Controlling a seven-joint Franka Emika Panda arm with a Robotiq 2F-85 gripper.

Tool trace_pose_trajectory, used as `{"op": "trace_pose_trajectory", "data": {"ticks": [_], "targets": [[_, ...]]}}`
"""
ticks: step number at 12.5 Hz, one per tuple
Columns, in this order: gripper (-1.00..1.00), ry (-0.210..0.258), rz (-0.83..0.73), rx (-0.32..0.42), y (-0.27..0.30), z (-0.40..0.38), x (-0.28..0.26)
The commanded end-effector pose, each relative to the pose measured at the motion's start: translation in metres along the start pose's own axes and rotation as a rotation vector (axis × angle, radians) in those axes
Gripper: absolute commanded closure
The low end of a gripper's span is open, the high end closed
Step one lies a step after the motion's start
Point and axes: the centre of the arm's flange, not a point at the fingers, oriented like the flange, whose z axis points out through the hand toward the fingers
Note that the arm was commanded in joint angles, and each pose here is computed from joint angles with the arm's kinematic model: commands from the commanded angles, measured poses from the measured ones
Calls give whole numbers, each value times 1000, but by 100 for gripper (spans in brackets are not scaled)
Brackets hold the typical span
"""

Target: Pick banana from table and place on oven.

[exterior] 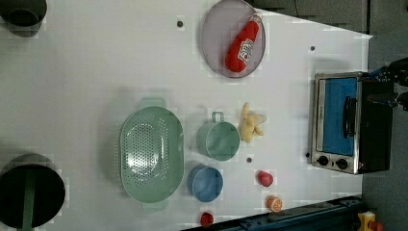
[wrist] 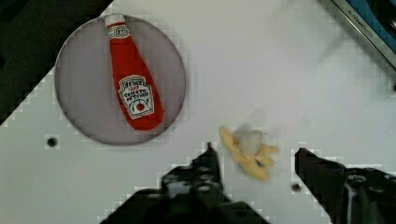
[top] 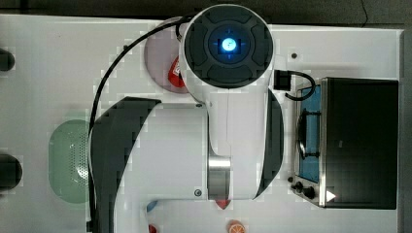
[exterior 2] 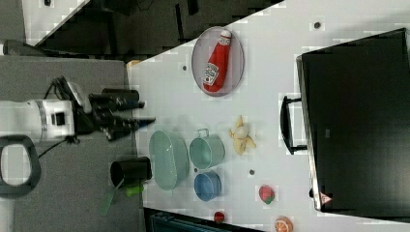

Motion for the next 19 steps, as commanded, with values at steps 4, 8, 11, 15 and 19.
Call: {"op": "trace_pose_trajectory", "data": {"ticks": [4,8,11,15,19], "targets": [[-100,4,8,33,136,-88,-90],[-100,0,-5,20,115,-51,-80],[-100,-13,-23,-3,86,13,-66],[-100,-21,-44,-18,53,110,-50],[-100,-33,-57,-25,35,207,-42]]}}
